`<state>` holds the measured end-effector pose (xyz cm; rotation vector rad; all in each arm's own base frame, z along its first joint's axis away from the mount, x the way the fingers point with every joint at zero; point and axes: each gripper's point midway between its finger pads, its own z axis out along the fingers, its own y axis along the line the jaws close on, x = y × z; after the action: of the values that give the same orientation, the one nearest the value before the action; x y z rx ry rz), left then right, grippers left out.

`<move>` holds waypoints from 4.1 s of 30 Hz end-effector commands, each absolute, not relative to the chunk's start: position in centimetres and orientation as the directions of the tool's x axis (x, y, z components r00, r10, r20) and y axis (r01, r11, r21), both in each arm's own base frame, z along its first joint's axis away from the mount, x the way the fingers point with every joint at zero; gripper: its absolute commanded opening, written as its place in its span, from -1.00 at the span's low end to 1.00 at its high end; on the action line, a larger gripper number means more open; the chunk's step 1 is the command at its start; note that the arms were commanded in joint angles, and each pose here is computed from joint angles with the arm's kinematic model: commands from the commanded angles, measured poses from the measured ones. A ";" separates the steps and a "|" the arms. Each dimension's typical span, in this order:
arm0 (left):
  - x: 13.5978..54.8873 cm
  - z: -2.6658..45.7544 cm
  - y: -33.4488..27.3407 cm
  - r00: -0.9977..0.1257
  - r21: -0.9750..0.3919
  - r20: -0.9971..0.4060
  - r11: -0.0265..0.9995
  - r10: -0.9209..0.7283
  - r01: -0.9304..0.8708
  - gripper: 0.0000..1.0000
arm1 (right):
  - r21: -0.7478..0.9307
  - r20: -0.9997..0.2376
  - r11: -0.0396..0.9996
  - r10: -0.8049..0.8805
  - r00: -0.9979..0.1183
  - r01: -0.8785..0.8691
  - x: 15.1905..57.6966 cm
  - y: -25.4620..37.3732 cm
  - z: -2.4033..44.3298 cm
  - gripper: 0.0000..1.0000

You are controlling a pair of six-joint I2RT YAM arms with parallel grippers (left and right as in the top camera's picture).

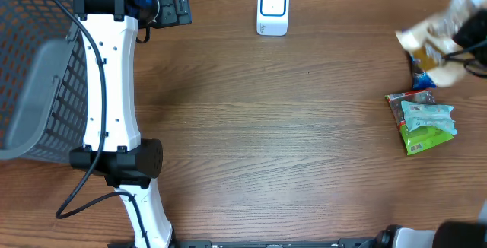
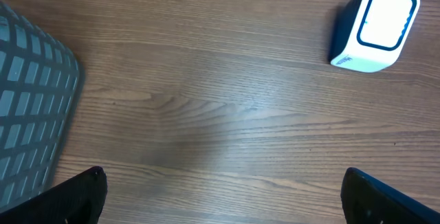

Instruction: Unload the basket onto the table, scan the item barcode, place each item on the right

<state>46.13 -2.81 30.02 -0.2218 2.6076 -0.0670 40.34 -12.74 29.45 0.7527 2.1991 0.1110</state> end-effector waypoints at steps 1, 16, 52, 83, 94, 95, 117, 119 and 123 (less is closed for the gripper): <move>46.1 30.3 -2.7 -0.848 -0.089 -0.502 0.985 -0.171 -0.146 1.00 | 0.353 -0.524 0.737 0.666 -0.531 0.577 39.5 -15.2 23.5 -0.92; 46.1 30.3 -3.0 -0.849 -0.089 -0.502 0.986 -0.166 -0.140 0.99 | 0.421 -0.438 0.705 0.709 -0.553 0.571 40.0 -15.9 18.9 0.33; 46.1 30.3 -3.6 -0.851 -0.090 -0.502 0.988 -0.154 -0.125 0.99 | 0.398 -0.806 0.916 0.324 -0.495 -0.049 20.5 3.3 42.3 1.00; 46.1 30.3 -3.7 -0.851 -0.090 -0.502 0.988 -0.153 -0.125 0.99 | 0.269 -0.894 0.960 0.279 -0.350 0.078 21.0 -0.1 40.1 1.00; 46.1 30.3 -3.6 -0.851 -0.090 -0.502 0.988 -0.154 -0.125 0.99 | 0.253 -0.959 0.966 0.243 -0.148 -0.052 23.1 0.9 35.9 1.00; 46.1 30.3 -3.6 -0.851 -0.090 -0.502 0.988 -0.154 -0.125 1.00 | 0.250 -0.962 0.966 0.240 -0.130 -0.064 23.4 1.0 35.3 1.00; 46.1 30.3 -3.8 -0.852 -0.089 -0.502 0.988 -0.151 -0.123 1.00 | 0.219 -0.975 0.968 0.222 0.013 -0.123 24.7 2.0 20.2 1.00; 46.1 30.3 -3.8 -0.852 -0.089 -0.502 0.988 -0.151 -0.123 1.00 | 0.220 -0.975 0.968 0.222 0.005 -0.121 24.7 2.0 19.2 1.00; 46.1 30.3 -3.8 -0.852 -0.089 -0.502 0.988 -0.151 -0.123 0.99 | 0.225 -0.974 0.969 0.222 -0.043 -0.105 24.5 1.9 17.1 1.00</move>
<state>46.09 -3.63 30.02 -0.1984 2.6094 -0.0734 24.67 2.12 17.55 0.0803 1.5917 0.2789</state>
